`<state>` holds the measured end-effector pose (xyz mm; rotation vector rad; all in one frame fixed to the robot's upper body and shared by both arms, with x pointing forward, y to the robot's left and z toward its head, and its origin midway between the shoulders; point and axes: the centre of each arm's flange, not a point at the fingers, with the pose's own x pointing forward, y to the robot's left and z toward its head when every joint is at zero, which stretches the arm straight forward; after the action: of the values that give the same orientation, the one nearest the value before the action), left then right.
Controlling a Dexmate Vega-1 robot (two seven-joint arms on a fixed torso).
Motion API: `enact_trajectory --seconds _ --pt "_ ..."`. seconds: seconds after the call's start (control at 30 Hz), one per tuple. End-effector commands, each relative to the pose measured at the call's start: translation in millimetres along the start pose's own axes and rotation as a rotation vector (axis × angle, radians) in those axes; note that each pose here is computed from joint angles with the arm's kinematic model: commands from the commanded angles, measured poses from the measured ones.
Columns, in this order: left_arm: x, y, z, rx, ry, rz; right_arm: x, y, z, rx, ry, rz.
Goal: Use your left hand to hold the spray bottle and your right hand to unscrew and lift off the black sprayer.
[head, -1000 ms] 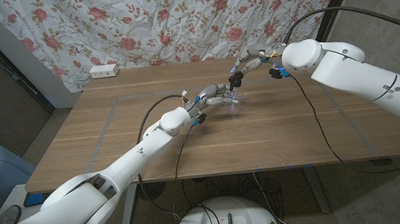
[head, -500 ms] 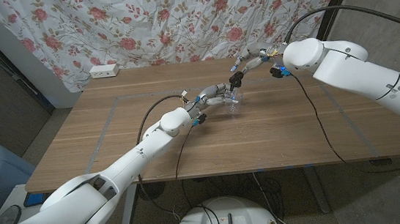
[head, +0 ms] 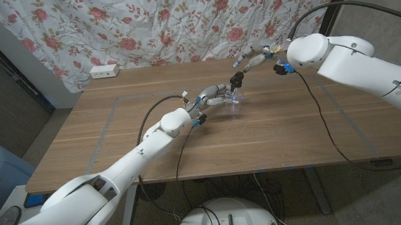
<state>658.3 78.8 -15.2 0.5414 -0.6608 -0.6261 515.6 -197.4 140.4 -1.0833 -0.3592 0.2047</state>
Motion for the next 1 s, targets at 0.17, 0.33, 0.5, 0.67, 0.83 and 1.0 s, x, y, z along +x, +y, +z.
enact_trajectory --seconds 0.17,0.33,0.5,0.67,0.83,1.0 --pt "-1.1 3.5 0.6 0.006 0.001 0.011 -7.4 -10.8 -0.3 0.000 0.006 0.001" --pt "-1.2 3.9 0.6 0.008 0.001 0.014 -11.1 -10.2 2.3 -0.019 0.014 -0.011" --pt "-1.3 4.3 0.7 0.008 0.000 0.014 -13.3 -8.8 3.8 -0.024 0.021 -0.017" --pt "-1.8 4.6 0.5 0.008 0.001 0.016 -15.3 -7.2 5.7 -0.030 0.031 -0.025" --pt "-2.2 3.9 -0.1 0.005 0.002 0.015 -17.2 -4.9 9.4 -0.057 0.037 -0.029" --pt "-2.0 3.5 0.0 0.006 0.001 0.012 -18.9 -3.6 11.0 -0.073 0.053 -0.037"
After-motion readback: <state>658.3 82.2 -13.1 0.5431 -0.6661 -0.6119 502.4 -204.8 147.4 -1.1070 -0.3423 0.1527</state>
